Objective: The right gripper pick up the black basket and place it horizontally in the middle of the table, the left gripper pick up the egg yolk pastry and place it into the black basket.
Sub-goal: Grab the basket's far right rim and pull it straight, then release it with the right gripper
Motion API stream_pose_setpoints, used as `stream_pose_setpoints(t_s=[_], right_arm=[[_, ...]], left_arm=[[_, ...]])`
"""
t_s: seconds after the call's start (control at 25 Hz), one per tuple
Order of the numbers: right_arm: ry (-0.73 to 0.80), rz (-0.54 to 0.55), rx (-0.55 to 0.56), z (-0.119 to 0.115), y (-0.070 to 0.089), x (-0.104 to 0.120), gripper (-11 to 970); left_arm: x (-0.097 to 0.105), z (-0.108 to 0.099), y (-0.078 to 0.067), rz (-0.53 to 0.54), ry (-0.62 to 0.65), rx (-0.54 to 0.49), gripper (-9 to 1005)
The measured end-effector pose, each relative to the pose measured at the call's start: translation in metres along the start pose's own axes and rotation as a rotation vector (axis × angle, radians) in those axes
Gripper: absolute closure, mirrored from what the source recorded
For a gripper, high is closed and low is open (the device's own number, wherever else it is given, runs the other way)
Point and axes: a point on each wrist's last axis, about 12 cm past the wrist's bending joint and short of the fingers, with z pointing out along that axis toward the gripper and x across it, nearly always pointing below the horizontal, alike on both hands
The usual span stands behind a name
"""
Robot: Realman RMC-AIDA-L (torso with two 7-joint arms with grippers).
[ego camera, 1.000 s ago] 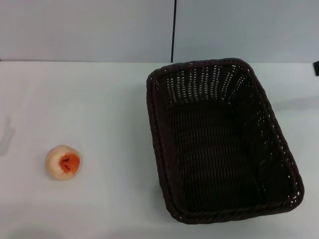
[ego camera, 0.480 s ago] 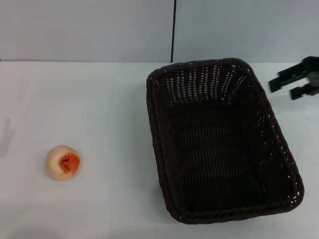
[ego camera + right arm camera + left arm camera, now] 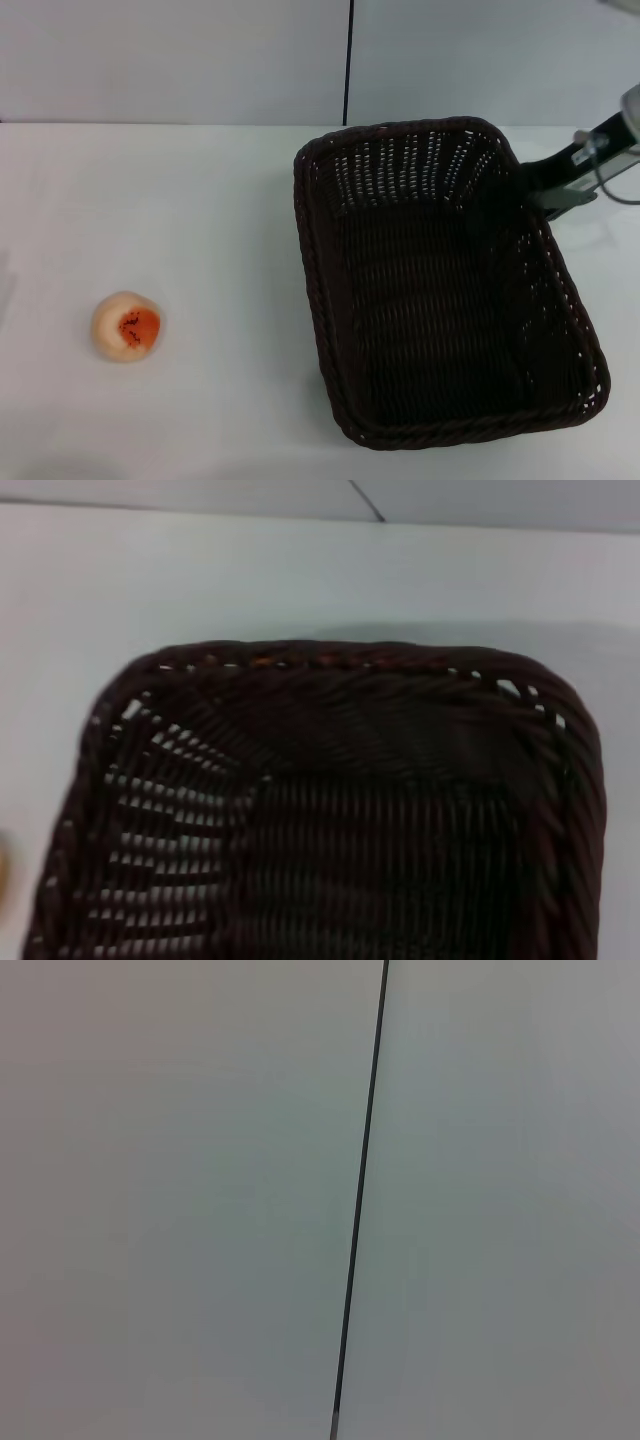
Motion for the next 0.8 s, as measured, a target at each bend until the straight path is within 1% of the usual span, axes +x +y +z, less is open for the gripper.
stream_pose_setpoints(t_s=[0.12, 0.36, 0.4, 0.8], right_arm=[[0.005, -0.009, 0.027, 0.008, 0.002, -0.001, 237], [0.0, -0.018, 0.032, 0.015, 0.006, -0.001, 241], [0.008, -0.031, 0.042, 0.019, 0.007, 0.0, 242], [0.003, -0.046, 0.045, 0.018, 0.01, 0.0, 455]], left_arm=[[-0.001, -0.002, 0.0, 0.0, -0.002, -0.003, 196], [-0.001, -0.007, 0.001, 0.003, 0.004, -0.01, 197], [-0.001, -0.008, 0.002, 0.003, 0.005, -0.012, 197], [-0.002, -0.009, 0.003, 0.005, 0.002, -0.017, 199]])
